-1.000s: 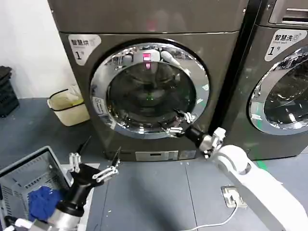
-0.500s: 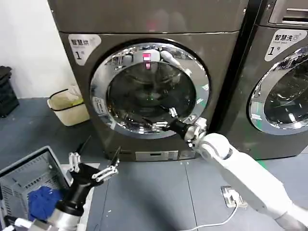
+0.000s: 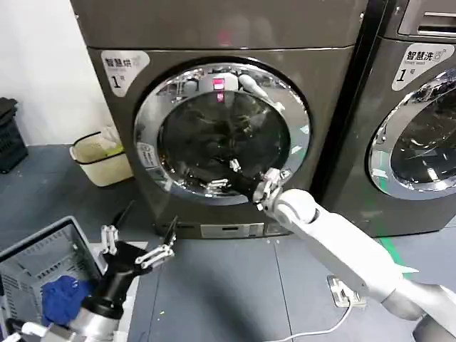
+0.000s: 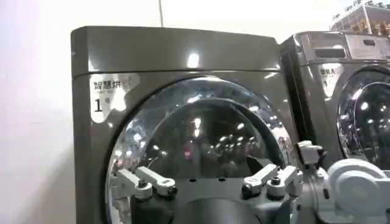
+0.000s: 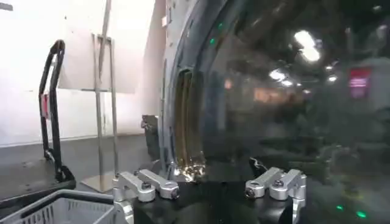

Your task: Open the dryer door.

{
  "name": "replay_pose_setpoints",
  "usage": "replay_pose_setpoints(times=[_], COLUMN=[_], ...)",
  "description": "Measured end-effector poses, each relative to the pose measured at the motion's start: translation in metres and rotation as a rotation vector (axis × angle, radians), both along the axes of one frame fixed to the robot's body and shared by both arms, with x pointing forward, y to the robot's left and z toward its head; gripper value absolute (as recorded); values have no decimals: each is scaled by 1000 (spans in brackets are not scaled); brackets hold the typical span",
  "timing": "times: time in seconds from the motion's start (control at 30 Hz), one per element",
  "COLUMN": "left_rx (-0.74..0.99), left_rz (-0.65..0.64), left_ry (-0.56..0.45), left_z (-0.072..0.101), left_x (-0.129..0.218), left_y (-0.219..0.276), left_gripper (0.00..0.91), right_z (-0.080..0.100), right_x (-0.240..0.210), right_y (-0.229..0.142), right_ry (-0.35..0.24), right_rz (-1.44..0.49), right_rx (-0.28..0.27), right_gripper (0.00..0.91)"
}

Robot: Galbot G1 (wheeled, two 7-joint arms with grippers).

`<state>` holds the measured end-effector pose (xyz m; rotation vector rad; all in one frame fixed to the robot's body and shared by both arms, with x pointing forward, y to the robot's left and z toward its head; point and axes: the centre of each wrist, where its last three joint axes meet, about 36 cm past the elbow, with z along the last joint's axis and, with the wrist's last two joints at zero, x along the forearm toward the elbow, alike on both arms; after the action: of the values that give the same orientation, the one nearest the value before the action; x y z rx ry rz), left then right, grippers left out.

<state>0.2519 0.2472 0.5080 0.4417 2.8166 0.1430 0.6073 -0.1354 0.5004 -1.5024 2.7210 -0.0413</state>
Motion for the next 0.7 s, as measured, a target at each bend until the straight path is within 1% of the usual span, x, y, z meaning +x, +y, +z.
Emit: replay_pose_setpoints(times=[0.3, 0.53, 0.7], left_rx=[0, -2, -4], left_rz=[0, 1, 1], left_ry=[0, 1, 1], left_z=[-1, -2, -2], left_x=[1, 3, 3], left_y=[0, 0, 0], left_gripper=[907, 907, 907], right_z=[7, 16, 20], right_x=[-3, -12, -13], right_y=[19, 42, 56], right_ry=[3, 0, -1], right_rz=[1, -4, 14], right_rx=[8, 12, 10], right_gripper=[907, 907, 907])
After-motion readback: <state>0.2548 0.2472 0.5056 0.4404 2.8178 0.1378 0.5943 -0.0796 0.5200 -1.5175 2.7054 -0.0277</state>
